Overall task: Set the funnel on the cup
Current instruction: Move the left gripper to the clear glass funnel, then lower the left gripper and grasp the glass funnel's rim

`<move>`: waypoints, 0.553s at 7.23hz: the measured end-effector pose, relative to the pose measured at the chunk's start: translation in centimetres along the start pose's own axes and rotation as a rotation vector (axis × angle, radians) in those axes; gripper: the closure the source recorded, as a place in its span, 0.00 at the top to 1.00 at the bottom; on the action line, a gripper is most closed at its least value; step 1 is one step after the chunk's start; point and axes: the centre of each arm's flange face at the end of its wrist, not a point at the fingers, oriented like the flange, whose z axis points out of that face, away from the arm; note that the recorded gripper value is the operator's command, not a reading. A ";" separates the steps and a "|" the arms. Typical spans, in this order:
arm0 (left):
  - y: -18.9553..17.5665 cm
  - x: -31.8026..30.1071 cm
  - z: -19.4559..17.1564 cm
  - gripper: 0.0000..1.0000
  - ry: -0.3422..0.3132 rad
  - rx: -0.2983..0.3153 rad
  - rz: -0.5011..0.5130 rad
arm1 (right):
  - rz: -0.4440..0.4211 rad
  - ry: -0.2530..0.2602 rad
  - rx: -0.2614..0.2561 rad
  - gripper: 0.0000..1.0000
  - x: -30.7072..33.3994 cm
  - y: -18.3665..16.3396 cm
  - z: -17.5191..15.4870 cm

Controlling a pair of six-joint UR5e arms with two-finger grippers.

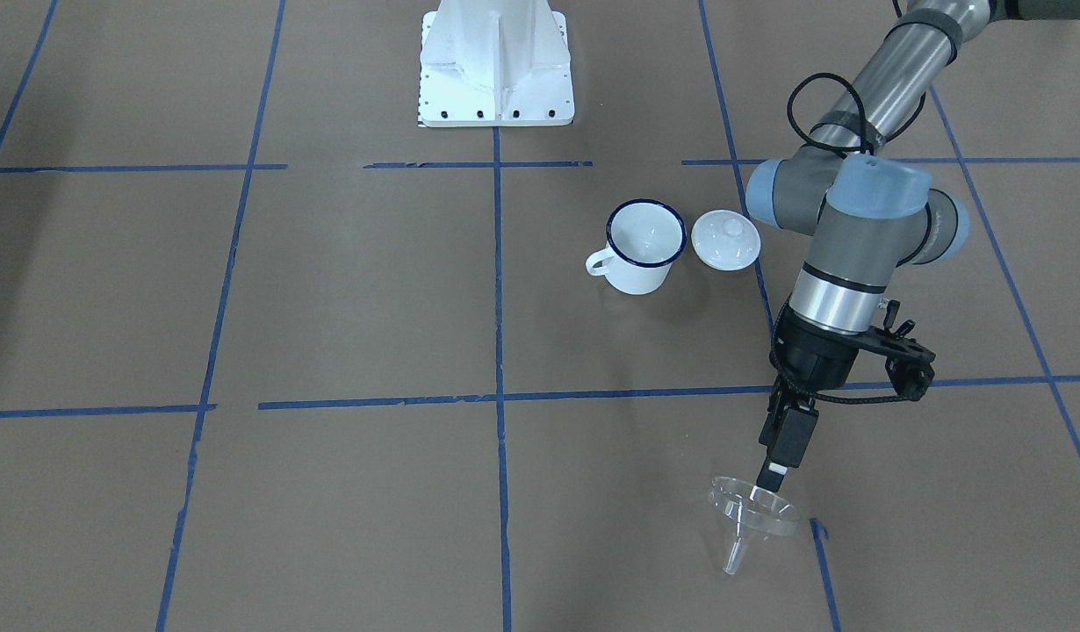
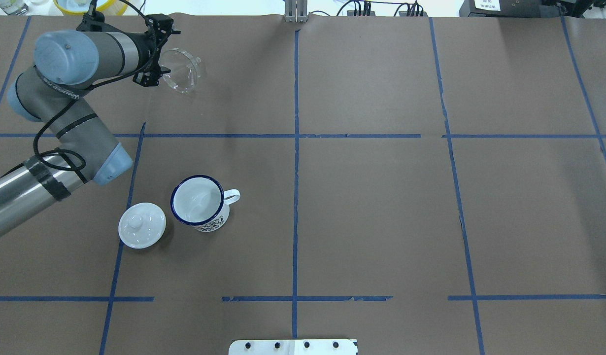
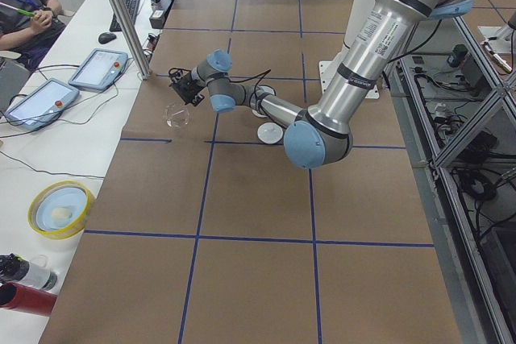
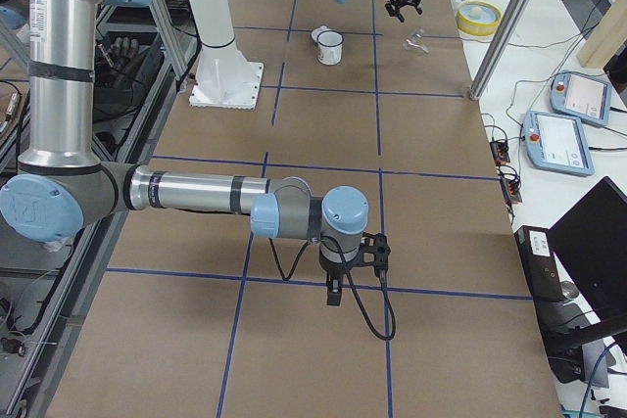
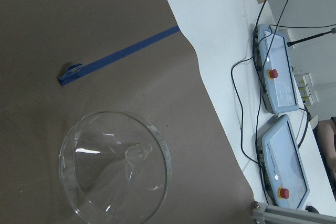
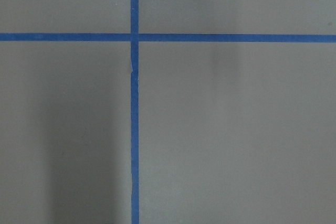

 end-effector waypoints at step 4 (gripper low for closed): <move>-1.6 -1.6 5.6 0.54 0.018 0.021 -0.022 | 0.000 0.000 0.000 1.00 0.0 0.0 0.0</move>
